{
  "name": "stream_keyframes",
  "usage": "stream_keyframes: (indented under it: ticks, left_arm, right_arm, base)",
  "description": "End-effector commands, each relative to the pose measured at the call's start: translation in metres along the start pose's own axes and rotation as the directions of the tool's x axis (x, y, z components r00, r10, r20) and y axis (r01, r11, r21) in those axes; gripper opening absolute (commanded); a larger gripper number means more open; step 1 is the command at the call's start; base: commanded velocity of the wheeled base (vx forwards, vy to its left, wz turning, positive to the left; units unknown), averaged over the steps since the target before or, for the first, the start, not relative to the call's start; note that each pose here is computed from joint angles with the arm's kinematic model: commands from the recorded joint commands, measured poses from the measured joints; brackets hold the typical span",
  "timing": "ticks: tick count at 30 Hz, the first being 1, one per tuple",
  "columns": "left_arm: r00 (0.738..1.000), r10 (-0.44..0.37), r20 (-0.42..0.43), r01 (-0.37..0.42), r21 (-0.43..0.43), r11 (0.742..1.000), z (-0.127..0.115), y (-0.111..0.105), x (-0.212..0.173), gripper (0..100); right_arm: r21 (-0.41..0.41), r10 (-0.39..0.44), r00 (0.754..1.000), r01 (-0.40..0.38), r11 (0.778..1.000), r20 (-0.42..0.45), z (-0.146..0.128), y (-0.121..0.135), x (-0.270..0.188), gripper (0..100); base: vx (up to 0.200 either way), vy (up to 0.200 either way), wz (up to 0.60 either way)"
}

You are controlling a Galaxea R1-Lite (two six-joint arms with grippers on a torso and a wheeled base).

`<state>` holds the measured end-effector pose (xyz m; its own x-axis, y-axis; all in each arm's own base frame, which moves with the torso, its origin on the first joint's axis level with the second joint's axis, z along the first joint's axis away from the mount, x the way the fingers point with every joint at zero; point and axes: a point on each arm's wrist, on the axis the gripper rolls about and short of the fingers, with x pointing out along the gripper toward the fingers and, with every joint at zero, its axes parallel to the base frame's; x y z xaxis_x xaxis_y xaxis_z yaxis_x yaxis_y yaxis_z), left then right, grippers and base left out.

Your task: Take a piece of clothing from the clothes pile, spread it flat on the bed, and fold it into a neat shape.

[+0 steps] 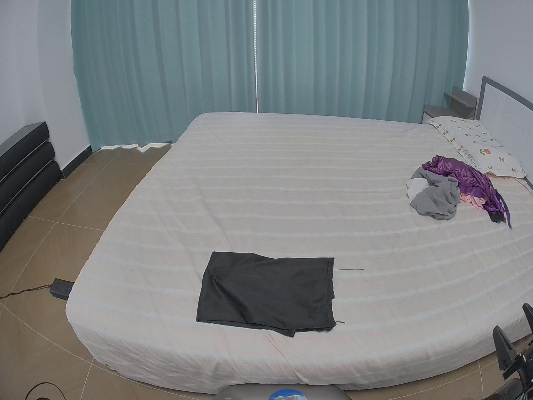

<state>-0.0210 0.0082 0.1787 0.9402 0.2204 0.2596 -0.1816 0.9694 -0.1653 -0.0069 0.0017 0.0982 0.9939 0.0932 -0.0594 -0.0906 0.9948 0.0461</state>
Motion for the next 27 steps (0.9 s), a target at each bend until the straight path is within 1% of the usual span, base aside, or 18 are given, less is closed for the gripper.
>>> stream_keyframes:
  ticks: [1, 2, 3, 5, 8, 9, 10, 11, 13, 14, 16, 18, 21, 23, 24, 25, 26, 27]
  left_arm:
    - [0.990, 0.041, 0.135, -0.050, 0.062, 0.997, -0.012, 0.008, -0.039, 100]
    - [0.990, 0.041, 0.135, -0.050, 0.062, 0.997, -0.012, 0.008, -0.039, 100]
    - [0.991, 0.042, 0.129, -0.051, 0.070, 0.996, -0.014, 0.008, -0.038, 100]
    - [0.992, 0.043, 0.119, -0.052, 0.074, 0.996, -0.017, 0.008, -0.037, 100]
    - [0.994, 0.041, 0.103, -0.049, 0.073, 0.996, -0.024, 0.009, -0.035, 100]
    - [0.995, 0.037, 0.091, -0.045, 0.080, 0.996, -0.036, 0.009, -0.032, 100]
    - [0.995, 0.037, 0.091, -0.045, 0.080, 0.996, -0.036, 0.009, -0.032, 100]
    - [0.993, 0.028, 0.112, -0.039, 0.096, 0.995, -0.057, 0.010, -0.027, 100]
    - [0.993, 0.027, 0.117, -0.039, 0.099, 0.994, -0.058, 0.010, -0.027, 100]
    - [0.987, 0.009, 0.158, -0.025, 0.101, 0.995, -0.055, 0.010, -0.027, 100]
    - [0.988, 0.000, 0.156, -0.015, 0.100, 0.995, -0.055, 0.009, -0.027, 100]
    - [0.991, -0.031, 0.128, 0.015, 0.121, 0.993, -0.057, 0.009, -0.027, 100]
    - [0.995, -0.073, 0.070, 0.063, 0.136, 0.989, -0.063, 0.008, -0.026, 100]
    - [0.997, -0.074, 0.035, 0.069, 0.140, 0.988, -0.067, 0.009, -0.026, 100]
    - [0.998, -0.071, -0.001, 0.070, 0.146, 0.987, -0.070, 0.009, -0.026, 100]
    - [0.997, -0.071, -0.021, 0.074, 0.147, 0.986, -0.073, 0.009, -0.026, 100]
    - [0.997, -0.071, -0.021, 0.074, 0.147, 0.986, -0.073, 0.009, -0.026, 100]
    - [0.995, -0.072, -0.067, 0.082, 0.153, 0.985, -0.077, 0.010, -0.026, 100]
  right_arm:
    - [-0.100, -0.034, 0.972, 0.058, 0.993, 0.231, -0.006, 0.001, -0.017, 100]
    - [-0.100, -0.034, 0.972, 0.058, 0.993, 0.231, -0.006, 0.001, -0.017, 100]
    - [-0.102, -0.036, 0.957, 0.068, 0.992, 0.289, 0.000, 0.001, -0.019, 100]
    - [-0.100, -0.040, 0.952, 0.074, 0.992, 0.304, 0.001, 0.001, -0.019, 100]
    - [-0.081, -0.048, 0.959, 0.073, 0.994, 0.279, -0.001, 0.001, -0.018, 100]
    - [-0.038, -0.058, 0.971, 0.069, 0.997, 0.233, -0.006, 0.000, -0.017, 100]
    - [-0.038, -0.058, 0.971, 0.069, 0.997, 0.233, -0.006, 0.000, -0.017, 100]
    - [0.045, -0.099, 0.981, 0.093, 0.995, 0.167, -0.013, -0.001, -0.016, 100]
    - [0.050, -0.102, 0.981, 0.095, 0.994, 0.163, -0.013, -0.001, -0.016, 100]
    - [0.092, -0.131, 0.981, 0.119, 0.989, 0.141, -0.016, -0.002, -0.015, 100]
    - [0.093, -0.131, 0.981, 0.118, 0.989, 0.141, -0.016, -0.002, -0.015, 100]
    - [0.081, -0.129, 0.981, 0.119, 0.990, 0.141, -0.016, -0.002, -0.015, 100]
    - [0.043, -0.101, 0.985, 0.095, 0.994, 0.139, -0.016, -0.001, -0.015, 100]
    - [0.026, -0.075, 0.987, 0.072, 0.997, 0.139, -0.016, -0.001, -0.015, 100]
    - [0.011, -0.032, 0.990, 0.031, 0.999, 0.136, -0.016, 0.000, -0.015, 100]
    - [0.009, -0.007, 0.991, 0.006, 1.000, 0.134, -0.016, 0.001, -0.015, 100]
    - [0.009, -0.007, 0.991, 0.006, 1.000, 0.134, -0.016, 0.001, -0.015, 100]
    - [0.005, 0.038, 0.991, -0.039, 0.999, 0.127, -0.016, 0.002, -0.015, 100]
  base:
    - [0.000, 0.000, 0.00]
    - [0.000, 0.000, 0.00]
    - [0.000, 0.000, 0.00]
    - [0.000, 0.000, 0.00]
    - [0.000, 0.000, 0.00]
    - [0.000, 0.000, 0.00]
    - [0.000, 0.000, 0.00]
    - [0.000, 0.000, 0.00]
    - [0.000, 0.000, 0.00]
    - [0.000, 0.000, 0.00]
    - [0.000, 0.000, 0.00]
    - [0.000, 0.000, 0.00]
    - [0.000, 0.000, 0.00]
    - [0.000, 0.000, 0.00]
    - [0.000, 0.000, 0.00]
    - [0.000, 0.000, 0.00]
    - [0.000, 0.000, 0.00]
    - [0.000, 0.000, 0.00]
